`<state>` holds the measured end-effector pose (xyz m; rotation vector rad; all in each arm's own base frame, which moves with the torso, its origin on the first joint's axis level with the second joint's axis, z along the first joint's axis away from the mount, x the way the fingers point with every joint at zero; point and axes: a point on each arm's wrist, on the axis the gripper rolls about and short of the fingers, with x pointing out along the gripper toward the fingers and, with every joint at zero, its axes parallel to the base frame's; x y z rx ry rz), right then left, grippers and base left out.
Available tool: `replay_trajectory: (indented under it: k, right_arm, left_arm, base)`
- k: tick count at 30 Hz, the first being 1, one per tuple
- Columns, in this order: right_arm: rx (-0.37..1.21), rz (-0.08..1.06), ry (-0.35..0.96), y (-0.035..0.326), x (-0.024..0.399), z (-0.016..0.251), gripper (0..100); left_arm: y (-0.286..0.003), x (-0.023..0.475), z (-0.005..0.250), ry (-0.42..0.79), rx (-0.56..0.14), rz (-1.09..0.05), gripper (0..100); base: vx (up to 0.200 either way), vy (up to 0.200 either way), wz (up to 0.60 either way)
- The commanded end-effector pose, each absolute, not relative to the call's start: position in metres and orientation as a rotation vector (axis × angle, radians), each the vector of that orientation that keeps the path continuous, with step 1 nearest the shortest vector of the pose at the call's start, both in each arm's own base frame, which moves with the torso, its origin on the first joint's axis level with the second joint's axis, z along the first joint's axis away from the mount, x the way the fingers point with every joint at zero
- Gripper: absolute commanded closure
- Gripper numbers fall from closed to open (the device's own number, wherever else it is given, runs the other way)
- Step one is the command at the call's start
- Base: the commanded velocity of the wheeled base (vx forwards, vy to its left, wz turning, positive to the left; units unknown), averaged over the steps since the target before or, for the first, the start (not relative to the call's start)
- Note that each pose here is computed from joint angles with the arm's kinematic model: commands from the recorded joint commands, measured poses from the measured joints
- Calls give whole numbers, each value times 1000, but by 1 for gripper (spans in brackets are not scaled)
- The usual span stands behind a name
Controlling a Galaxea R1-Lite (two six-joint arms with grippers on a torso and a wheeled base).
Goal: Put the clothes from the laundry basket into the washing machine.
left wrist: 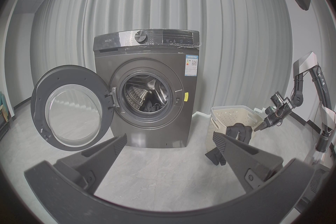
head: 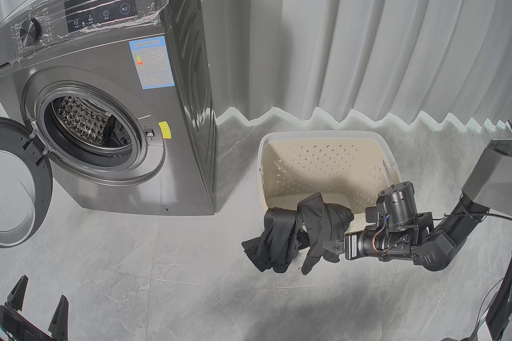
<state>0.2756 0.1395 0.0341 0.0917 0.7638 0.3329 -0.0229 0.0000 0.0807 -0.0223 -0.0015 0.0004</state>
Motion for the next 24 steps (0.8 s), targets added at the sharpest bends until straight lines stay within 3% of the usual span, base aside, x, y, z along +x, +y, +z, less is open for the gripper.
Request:
replay_trajectory:
  k: [1,6,10,24]
  right_arm:
    - [98,277,794,145,297,10,0]
    - [139,259,762,152,322,0,0]
    - [157,277,692,157,330,7,0]
    - [154,244,633,160,348,8,0]
  left_arm:
    - [0,-23,76,-2,-25,2,0]
    - [0,-23,76,-2,-25,2,0]
    - [0,-23,76,0,-25,2,0]
    - [0,-23,76,0,-25,2,0]
  base:
    - [0,0,0]
    - [0,0,0]
    - [0,0,0]
    - [0,0,0]
